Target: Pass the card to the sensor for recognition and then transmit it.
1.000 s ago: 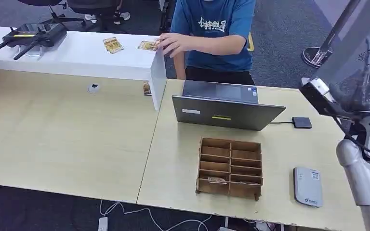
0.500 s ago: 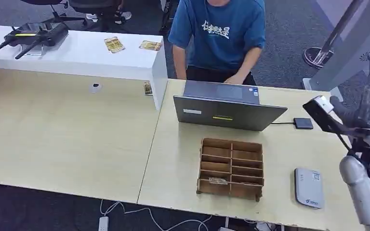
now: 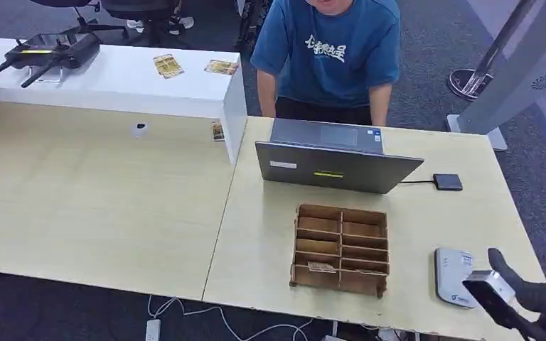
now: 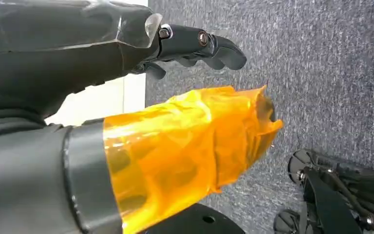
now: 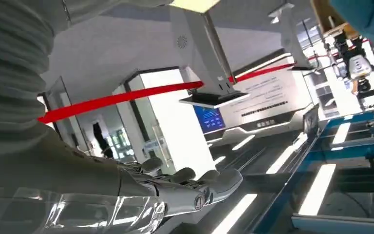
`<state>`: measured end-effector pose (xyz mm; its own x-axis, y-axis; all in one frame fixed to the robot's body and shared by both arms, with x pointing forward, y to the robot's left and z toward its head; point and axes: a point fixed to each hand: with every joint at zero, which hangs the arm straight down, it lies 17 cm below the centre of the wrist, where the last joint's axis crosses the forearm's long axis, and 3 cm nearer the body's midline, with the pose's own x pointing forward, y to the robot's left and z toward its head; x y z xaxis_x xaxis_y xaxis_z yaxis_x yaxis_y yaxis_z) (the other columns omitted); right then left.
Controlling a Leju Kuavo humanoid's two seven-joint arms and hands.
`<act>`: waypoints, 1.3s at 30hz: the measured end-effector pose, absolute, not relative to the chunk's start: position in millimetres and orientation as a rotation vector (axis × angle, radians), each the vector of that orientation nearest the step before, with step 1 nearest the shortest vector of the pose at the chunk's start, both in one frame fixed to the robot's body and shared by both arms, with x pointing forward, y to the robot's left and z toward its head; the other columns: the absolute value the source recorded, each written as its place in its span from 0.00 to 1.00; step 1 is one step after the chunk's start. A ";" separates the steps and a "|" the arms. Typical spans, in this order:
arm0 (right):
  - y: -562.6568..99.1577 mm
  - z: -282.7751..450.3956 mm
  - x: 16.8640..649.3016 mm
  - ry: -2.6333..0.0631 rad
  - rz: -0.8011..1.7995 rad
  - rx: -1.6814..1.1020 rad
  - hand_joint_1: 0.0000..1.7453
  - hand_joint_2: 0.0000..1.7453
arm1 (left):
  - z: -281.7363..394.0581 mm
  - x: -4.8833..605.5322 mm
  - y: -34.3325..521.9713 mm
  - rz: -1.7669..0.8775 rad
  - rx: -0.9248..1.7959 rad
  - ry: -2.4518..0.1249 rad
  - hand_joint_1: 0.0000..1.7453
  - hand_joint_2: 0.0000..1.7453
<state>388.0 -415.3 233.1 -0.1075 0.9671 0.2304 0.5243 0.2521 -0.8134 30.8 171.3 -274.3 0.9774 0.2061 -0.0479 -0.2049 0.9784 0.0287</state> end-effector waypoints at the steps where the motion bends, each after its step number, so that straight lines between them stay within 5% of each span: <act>1: -413.9 227.3 381.7 -1.740 0.730 -1.366 0.00 1.00 | -274.2 30.8 171.1 0.211 0.023 0.052 0.00 0.00; 21: -331.9 207.6 287.4 -1.788 0.867 -1.383 0.00 1.00 | -273.8 31.7 167.7 0.289 0.016 0.051 0.00 0.00; 39: -230.3 174.7 285.6 -1.884 0.800 -1.067 0.00 1.00 | -273.6 32.6 167.1 0.288 0.014 0.050 0.00 0.00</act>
<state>285.6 -230.3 174.7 -0.3153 0.8874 0.3362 0.3742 0.4418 -0.8153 32.6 167.1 -273.6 0.9575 0.2844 -0.0474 -0.2837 0.9587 0.0212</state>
